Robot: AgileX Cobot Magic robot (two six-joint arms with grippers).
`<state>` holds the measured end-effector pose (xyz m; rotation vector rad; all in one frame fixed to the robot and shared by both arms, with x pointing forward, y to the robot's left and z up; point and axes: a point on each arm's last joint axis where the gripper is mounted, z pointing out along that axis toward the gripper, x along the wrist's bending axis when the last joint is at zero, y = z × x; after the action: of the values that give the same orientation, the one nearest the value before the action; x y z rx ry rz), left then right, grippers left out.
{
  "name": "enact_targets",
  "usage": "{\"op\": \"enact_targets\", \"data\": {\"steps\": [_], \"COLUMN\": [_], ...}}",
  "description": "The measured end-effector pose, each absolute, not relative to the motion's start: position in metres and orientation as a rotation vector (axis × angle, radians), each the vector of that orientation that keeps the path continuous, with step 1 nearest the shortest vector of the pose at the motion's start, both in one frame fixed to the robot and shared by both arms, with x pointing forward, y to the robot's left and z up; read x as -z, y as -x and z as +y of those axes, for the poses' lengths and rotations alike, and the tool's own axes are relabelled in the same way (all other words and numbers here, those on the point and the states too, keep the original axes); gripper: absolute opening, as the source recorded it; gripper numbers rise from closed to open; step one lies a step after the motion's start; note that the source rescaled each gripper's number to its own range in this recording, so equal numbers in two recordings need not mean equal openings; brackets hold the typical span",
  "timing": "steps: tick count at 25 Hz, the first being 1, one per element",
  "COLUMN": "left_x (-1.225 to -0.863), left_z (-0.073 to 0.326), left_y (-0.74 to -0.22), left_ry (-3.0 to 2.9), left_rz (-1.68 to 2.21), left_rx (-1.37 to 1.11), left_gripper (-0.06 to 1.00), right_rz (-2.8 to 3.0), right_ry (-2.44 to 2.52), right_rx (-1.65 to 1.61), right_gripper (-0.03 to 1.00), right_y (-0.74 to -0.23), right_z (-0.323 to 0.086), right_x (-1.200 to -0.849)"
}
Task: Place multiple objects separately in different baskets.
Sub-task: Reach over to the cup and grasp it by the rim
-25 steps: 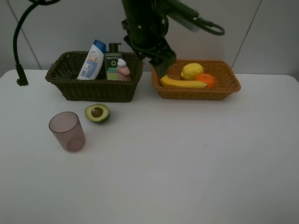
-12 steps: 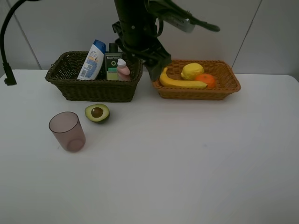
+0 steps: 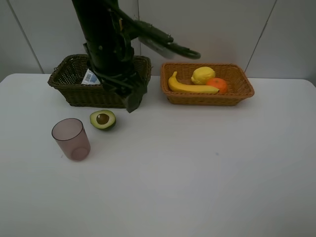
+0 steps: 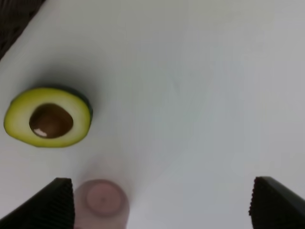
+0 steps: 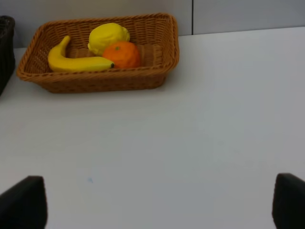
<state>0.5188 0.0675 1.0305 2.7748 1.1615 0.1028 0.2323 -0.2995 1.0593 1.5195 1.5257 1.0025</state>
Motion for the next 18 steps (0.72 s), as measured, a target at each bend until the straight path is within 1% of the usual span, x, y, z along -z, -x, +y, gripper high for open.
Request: {"op": "enact_targets", "data": {"steps": [9,13,18], "left_x": [-1.022,-1.023,-1.015], "left_z": [0.112,0.129,0.148], "left_y": [-0.487,-0.469,-0.450], "left_ry": [-2.728,-2.707,-2.702], "left_rz": [1.350,1.378,1.406], "left_rx": [-0.094,-0.103,-0.128], "left_gripper": [0.97,0.97,0.97], "right_rz": [1.526,1.526,1.526], "right_ry": [-1.520,-1.520,-1.520], "right_rx": [-1.003,-1.003,-1.003], "right_gripper": [1.00,1.00,1.00], "right_y": [-0.232,-0.232,-0.232], "right_z": [-0.300,-0.300,-0.300], "right_x": [-1.059,-1.059,-1.059]}}
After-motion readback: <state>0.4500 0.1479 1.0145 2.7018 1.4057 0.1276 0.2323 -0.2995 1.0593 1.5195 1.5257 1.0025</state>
